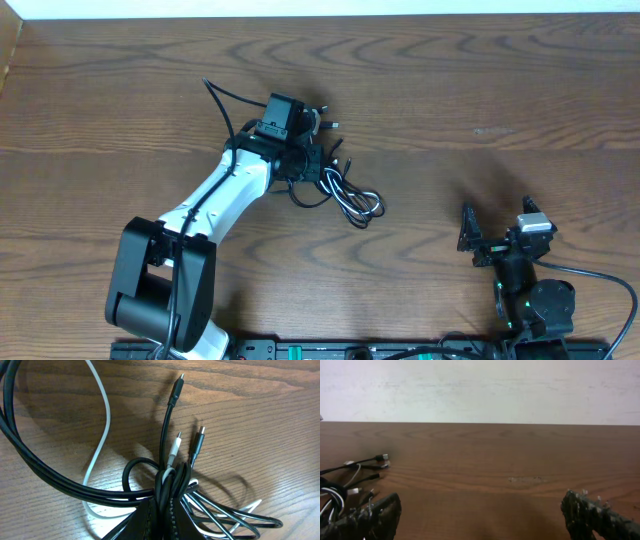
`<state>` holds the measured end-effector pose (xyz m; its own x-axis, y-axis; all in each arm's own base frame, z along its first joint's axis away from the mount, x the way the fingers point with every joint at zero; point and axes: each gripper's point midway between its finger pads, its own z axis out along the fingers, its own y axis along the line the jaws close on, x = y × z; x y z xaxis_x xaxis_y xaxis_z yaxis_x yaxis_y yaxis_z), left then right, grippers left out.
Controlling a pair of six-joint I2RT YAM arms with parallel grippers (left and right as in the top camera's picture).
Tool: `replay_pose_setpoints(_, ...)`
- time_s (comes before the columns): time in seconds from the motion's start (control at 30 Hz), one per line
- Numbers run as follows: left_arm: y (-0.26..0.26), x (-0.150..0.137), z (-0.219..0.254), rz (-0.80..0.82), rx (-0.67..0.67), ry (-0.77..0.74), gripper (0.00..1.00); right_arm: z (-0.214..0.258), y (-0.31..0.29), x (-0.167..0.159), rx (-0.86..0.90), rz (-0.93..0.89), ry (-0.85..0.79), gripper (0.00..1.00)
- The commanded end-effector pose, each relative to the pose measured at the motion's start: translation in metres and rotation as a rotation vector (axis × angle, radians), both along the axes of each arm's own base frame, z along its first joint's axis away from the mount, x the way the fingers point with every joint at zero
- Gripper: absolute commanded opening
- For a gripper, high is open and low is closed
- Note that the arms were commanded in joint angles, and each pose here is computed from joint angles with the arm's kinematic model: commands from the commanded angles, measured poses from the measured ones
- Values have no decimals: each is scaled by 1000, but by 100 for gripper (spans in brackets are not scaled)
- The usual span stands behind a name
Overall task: Untangle cables
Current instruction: 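Lift the grasped bundle with the left gripper and shift it rightward, then move the right gripper toward the held bundle and grasp hanging cables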
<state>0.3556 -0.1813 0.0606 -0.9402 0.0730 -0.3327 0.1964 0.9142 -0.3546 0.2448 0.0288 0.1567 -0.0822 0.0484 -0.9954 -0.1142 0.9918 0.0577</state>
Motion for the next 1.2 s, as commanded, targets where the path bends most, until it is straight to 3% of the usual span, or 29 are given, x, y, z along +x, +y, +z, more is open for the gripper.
replay_pose_setpoints(0.0,0,11,18,-59,10,-85,8,-1,1,0,0,3,2,99)
replay_pose_setpoints(0.17,0,12,18,-154,42,-135,7,-1,1,0,0,3,2,99)
replay_pose_setpoints(0.5,-6,5,35,-177,-7,-151,8,1,-6,1,-30,-37,-7,99)
replay_pose_setpoints(0.6,-6,1,46,-202,-12,-171,7,1,13,-2,-19,78,-7,99)
replay_pose_setpoints(0.7,-19,-12,61,-332,-74,-208,8,2,33,-7,98,187,10,99)
replay_pose_setpoints(0.9,-51,-53,82,-674,-276,-280,8,2,40,-9,497,198,112,99)
replay_pose_setpoints(1.03,-59,-69,90,-795,-359,-316,7,2,65,-20,515,349,176,99)
replay_pose_setpoints(1.17,-61,-72,93,-816,-379,-324,7,4,71,-22,575,356,280,99)
